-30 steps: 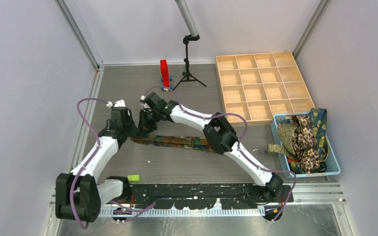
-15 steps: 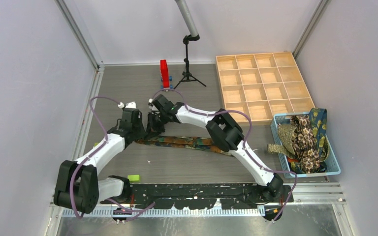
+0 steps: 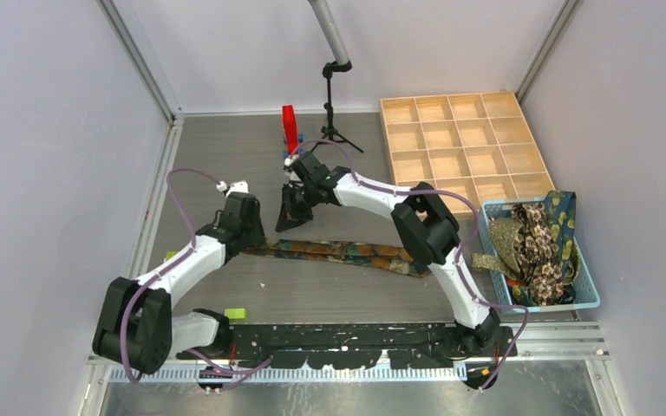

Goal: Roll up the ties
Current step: Roll the tie at the center of the board.

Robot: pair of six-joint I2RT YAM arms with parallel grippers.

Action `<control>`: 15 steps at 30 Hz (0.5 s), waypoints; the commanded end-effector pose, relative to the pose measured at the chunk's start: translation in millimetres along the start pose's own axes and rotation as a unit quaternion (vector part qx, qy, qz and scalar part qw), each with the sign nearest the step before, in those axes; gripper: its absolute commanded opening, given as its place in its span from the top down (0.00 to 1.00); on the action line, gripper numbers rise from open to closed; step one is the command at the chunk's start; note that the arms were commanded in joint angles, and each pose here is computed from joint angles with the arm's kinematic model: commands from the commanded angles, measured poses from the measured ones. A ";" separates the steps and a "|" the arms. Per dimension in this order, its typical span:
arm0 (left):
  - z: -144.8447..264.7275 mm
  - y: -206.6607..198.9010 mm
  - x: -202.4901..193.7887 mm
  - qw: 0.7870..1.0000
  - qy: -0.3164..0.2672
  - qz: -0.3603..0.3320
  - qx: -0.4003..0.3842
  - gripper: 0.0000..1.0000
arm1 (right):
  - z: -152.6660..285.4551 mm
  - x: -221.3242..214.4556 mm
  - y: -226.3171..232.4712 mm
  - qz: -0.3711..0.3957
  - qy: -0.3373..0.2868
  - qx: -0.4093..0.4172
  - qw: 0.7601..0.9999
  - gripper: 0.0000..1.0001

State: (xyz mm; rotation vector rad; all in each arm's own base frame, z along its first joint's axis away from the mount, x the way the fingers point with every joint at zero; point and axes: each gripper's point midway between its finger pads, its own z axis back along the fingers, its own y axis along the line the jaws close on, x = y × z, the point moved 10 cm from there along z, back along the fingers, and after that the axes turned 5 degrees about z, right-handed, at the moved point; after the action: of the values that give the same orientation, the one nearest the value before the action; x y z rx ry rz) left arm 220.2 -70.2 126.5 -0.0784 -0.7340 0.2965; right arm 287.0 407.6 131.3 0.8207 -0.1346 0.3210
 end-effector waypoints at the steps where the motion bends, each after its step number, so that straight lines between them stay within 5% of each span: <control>1: 3.3 -5.9 6.4 1.000 -0.022 -0.004 0.003 0.58 | 28.8 4.4 22.4 0.036 -0.032 0.005 0.999 0.90; 15: 31.8 -6.1 17.0 0.998 -0.065 -0.013 -0.024 0.41 | 31.2 9.8 38.5 0.039 -0.038 0.012 0.998 0.83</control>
State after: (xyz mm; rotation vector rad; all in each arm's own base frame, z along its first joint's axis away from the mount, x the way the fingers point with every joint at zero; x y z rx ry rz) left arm 213.8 -74.8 144.2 -0.1028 -0.8061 0.2665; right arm 284.4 403.1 143.2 0.7964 -0.1579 0.3279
